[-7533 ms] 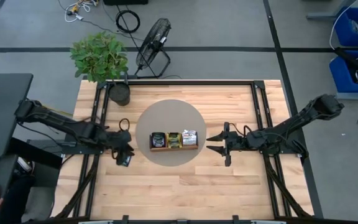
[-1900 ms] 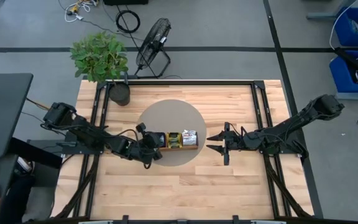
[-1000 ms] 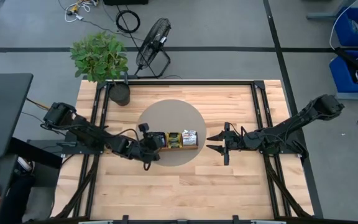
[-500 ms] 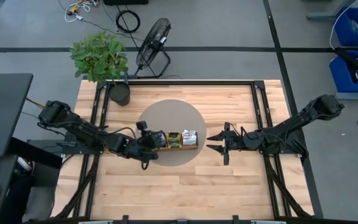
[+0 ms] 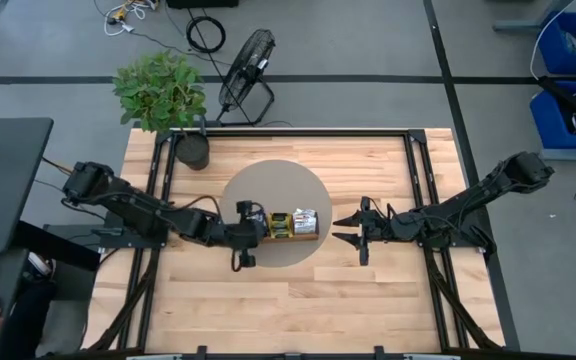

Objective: Pick & Place Tea
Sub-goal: Put the purple tea bag into the left section of the wooden organizer

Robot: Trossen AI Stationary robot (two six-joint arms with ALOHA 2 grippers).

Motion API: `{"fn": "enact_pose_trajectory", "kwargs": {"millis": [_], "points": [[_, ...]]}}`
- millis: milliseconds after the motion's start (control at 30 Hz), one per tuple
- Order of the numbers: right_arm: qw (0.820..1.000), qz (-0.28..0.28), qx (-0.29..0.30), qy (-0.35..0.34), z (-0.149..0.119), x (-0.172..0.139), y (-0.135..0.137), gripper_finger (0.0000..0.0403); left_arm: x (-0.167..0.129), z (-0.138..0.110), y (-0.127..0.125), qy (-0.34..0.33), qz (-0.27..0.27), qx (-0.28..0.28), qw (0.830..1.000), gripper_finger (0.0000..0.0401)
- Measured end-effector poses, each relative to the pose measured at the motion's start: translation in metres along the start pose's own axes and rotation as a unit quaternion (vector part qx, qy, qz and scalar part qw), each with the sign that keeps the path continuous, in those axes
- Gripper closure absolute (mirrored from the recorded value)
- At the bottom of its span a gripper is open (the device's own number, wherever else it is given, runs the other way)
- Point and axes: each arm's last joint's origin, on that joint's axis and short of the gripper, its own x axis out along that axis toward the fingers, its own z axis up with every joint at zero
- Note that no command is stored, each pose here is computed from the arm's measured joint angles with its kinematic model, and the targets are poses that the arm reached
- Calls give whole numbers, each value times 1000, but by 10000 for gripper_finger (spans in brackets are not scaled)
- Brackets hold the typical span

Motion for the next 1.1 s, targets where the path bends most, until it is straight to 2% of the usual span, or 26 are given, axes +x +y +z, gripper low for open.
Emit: {"fn": "enact_pose_trajectory", "kwargs": {"millis": [233,367,467,800,967,1100], "points": [[1000,0,3,1,0,0,0,250,12,-1,21,12,-44,-52,998,392],[1000,-1,3,2,0,0,0,250,16,-2,29,18,-78,-73,994,397],[1000,0,2,2,0,0,0,250,18,-2,34,18,-122,-74,990,398],[1000,-10,2,0,0,0,-1,250,25,-5,52,26,-127,-100,987,399],[1000,-10,2,0,0,0,-1,250,26,-7,55,35,-159,-105,981,400],[1000,-10,2,0,0,0,-1,250,26,-7,56,34,-149,-104,983,400]]}}
